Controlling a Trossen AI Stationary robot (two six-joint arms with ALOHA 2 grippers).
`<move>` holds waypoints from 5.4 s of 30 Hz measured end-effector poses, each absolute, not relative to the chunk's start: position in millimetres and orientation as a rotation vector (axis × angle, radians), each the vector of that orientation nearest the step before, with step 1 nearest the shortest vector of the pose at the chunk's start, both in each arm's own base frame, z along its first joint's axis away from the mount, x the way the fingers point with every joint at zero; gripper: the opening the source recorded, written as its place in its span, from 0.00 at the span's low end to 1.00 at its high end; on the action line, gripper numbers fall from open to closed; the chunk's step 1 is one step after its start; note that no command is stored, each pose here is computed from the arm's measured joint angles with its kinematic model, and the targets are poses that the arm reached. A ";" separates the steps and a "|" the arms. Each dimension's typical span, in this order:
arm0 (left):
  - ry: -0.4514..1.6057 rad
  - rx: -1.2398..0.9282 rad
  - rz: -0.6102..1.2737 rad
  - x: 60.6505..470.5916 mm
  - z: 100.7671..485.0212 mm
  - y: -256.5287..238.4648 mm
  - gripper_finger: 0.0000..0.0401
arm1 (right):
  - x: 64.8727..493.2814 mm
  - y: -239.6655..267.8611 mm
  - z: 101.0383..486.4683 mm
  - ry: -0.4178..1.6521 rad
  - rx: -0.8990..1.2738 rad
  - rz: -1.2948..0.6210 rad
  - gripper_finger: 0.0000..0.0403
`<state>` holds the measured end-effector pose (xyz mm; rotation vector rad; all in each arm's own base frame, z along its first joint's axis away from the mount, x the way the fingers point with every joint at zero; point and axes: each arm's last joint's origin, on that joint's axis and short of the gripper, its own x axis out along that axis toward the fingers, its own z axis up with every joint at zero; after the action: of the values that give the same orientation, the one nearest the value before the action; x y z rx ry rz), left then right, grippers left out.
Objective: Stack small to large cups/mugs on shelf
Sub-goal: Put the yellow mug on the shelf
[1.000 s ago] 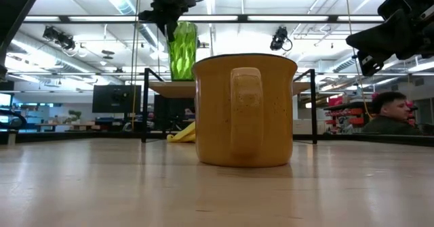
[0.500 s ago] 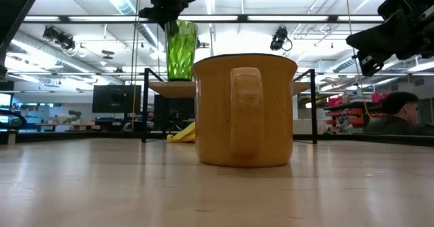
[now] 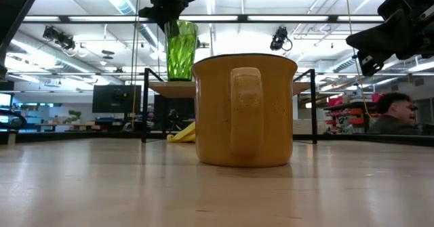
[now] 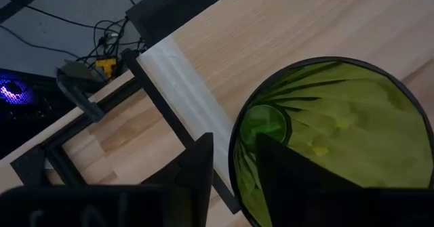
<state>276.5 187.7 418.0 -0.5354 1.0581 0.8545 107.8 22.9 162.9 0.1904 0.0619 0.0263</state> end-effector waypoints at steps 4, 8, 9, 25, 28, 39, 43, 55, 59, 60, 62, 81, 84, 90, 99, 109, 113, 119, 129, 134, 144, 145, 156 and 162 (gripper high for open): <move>1.044 -0.524 0.844 272.3 423.5 183.8 0.34 | 107.8 22.9 162.9 0.062 0.190 0.027 0.03; 1.006 -0.519 0.843 262.4 434.6 177.3 0.37 | 107.8 22.9 162.8 0.063 0.191 0.027 0.03; 0.994 -0.517 0.844 259.1 438.1 175.2 0.37 | 107.8 22.9 162.7 0.064 0.190 0.026 0.03; 0.833 -0.414 0.712 225.3 485.1 103.2 0.36 | 107.8 22.9 162.7 0.065 0.217 0.026 0.03; 0.818 -0.337 0.694 225.9 489.9 81.4 0.35 | 107.8 22.9 162.7 0.064 0.220 0.026 0.03; 0.753 -0.164 0.641 231.5 495.7 13.6 0.33 | 107.8 22.9 163.0 0.061 0.222 0.026 0.03; 0.723 -0.104 0.634 231.1 496.7 -6.0 0.32 | 107.8 22.9 163.1 0.061 0.254 0.026 0.03; 0.602 -0.029 0.855 199.0 488.3 -12.5 0.26 | 107.8 23.5 163.1 0.065 0.301 0.044 0.03; 0.658 -0.084 0.938 173.4 450.3 -3.6 0.25 | 107.8 24.1 163.1 0.069 0.309 0.066 0.03; 0.676 -0.116 0.943 167.7 439.8 -2.9 0.25 | 107.7 24.3 163.1 0.070 0.309 0.072 0.03; 0.701 -0.189 0.954 157.7 418.7 -3.3 0.25 | 107.7 24.7 163.2 0.071 0.309 0.086 0.03; 0.478 -0.145 0.790 152.2 283.7 -57.4 0.24 | 104.4 47.1 221.9 -0.165 0.276 0.531 0.03; 0.463 -0.115 0.807 150.9 278.2 -57.4 0.24 | 111.0 58.9 237.6 -0.139 0.227 0.564 0.03; 0.471 -0.118 0.814 149.8 271.2 -56.8 0.20 | 132.7 92.2 250.9 0.012 0.103 0.480 0.03; 0.474 -0.121 0.754 132.5 256.1 -55.9 0.13 | 132.7 145.2 250.8 0.098 0.074 0.308 0.03; 0.341 -0.163 0.599 116.2 238.4 -59.0 0.07 | 149.2 201.0 214.7 0.106 0.043 0.102 0.03; 0.328 -0.151 0.483 123.7 239.7 -66.7 0.08 | 175.3 221.7 212.0 0.122 -0.014 0.024 0.03; 0.314 -0.128 0.339 132.0 230.7 -75.4 0.11 | 215.7 243.6 204.7 0.180 -0.099 -0.036 0.03; 0.276 -0.207 0.209 132.4 192.8 -78.4 0.13 | 250.1 242.1 171.6 0.273 0.049 0.046 0.03; 0.252 -0.230 0.203 132.4 190.3 -78.4 0.14 | 256.6 241.9 163.0 0.288 0.061 0.086 0.04; 0.237 -0.242 0.200 133.0 192.0 -78.9 0.16 | 279.1 238.5 129.9 0.320 0.072 0.028 0.15; 0.236 -0.243 0.199 133.0 192.1 -78.9 0.16 | 282.6 237.6 129.0 0.320 0.074 0.020 0.16; 0.235 -0.245 0.199 133.7 191.9 -79.4 0.18 | 290.8 229.2 121.0 0.376 0.088 -0.148 0.23; 0.256 -0.234 0.205 137.7 186.5 -82.6 0.17 | 291.5 227.2 120.3 0.382 0.086 -0.160 0.23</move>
<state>137.7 -82.6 186.5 -0.2338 0.2562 0.2054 291.5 227.2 120.3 0.0856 0.3817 -0.1597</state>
